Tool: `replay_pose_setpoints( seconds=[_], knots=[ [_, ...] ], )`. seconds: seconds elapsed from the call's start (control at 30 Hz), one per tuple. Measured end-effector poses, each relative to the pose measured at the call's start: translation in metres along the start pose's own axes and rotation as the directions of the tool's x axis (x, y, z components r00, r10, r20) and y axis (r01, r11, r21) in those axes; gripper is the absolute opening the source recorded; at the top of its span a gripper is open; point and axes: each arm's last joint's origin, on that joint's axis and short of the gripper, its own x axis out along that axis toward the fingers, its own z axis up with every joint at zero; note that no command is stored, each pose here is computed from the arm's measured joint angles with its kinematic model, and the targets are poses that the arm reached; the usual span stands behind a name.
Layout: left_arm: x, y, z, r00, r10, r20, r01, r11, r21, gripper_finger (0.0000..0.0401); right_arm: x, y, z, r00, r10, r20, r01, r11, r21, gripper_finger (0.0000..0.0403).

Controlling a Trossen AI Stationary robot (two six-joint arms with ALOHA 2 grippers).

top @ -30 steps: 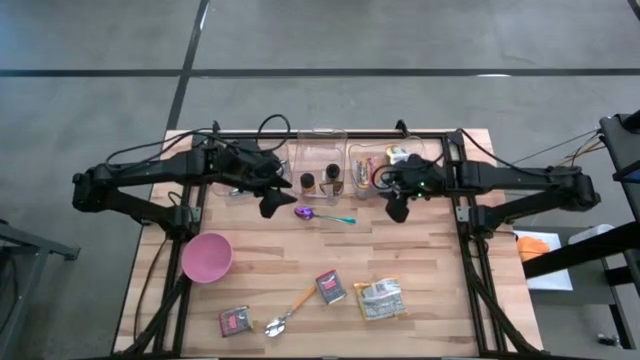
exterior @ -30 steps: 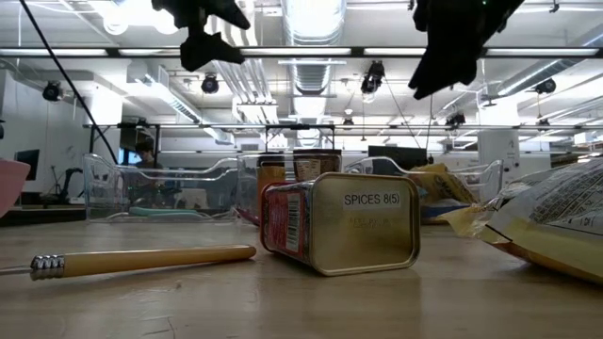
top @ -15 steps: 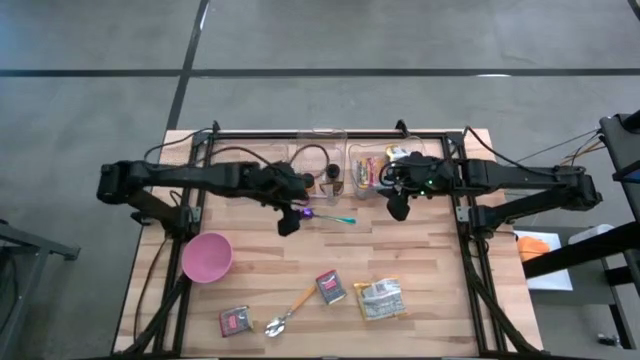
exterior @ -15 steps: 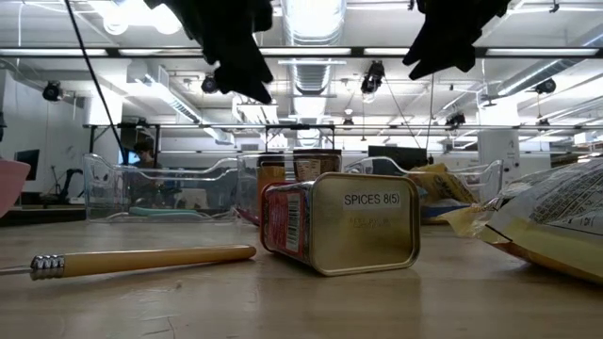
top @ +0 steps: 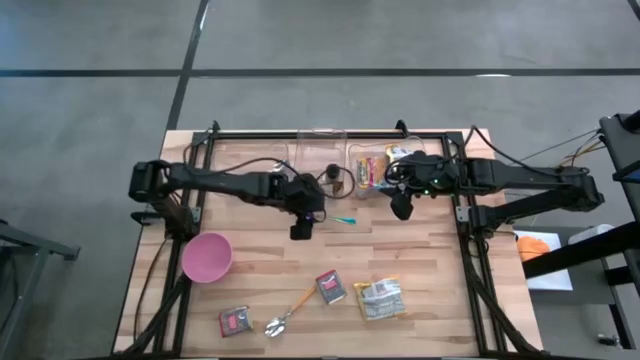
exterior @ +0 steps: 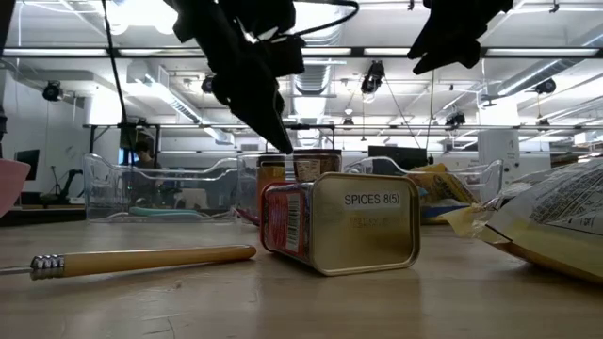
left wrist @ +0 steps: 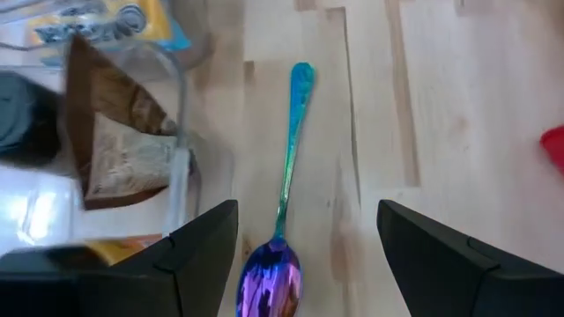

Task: Pick & Place Food Item
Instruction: Put the blue spoon into the left transparent bin

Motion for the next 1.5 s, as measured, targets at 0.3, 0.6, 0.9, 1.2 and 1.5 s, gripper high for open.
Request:
replay_pose_setpoints(
  seconds=[0.3,0.6,0.9,1.2,1.5],
  knots=[
    [0.023,-0.007,-0.002,1.0,-0.019,-0.02,0.021,0.992,0.121,0.025,-0.01,-0.003,0.0,0.999,-0.012,0.037,0.011,1.0,0.008,0.0214],
    [0.037,-0.007,0.0,1.0,-0.013,0.009,0.012,0.992,0.122,0.0195,-0.014,-0.005,0.0,0.999,-0.012,0.04,0.012,1.0,0.009,0.0214],
    [0.055,-0.008,-0.006,0.999,0.016,-0.036,-0.012,0.995,0.101,0.019,-0.014,-0.005,-0.001,0.999,-0.016,0.032,0.015,1.0,0.012,0.0214],
    [0.045,-0.006,-0.001,0.999,0.038,-0.009,-0.039,0.999,-0.002,0.019,-0.011,0.002,-0.004,0.999,0.043,-0.001,-0.043,0.999,-0.013,0.0214],
    [-0.039,0.0,0.013,0.984,0.052,0.168,-0.009,0.968,-0.251,0.019,0.022,0.034,-0.012,0.996,0.057,-0.065,-0.067,0.983,-0.173,0.0214]
  ],
)
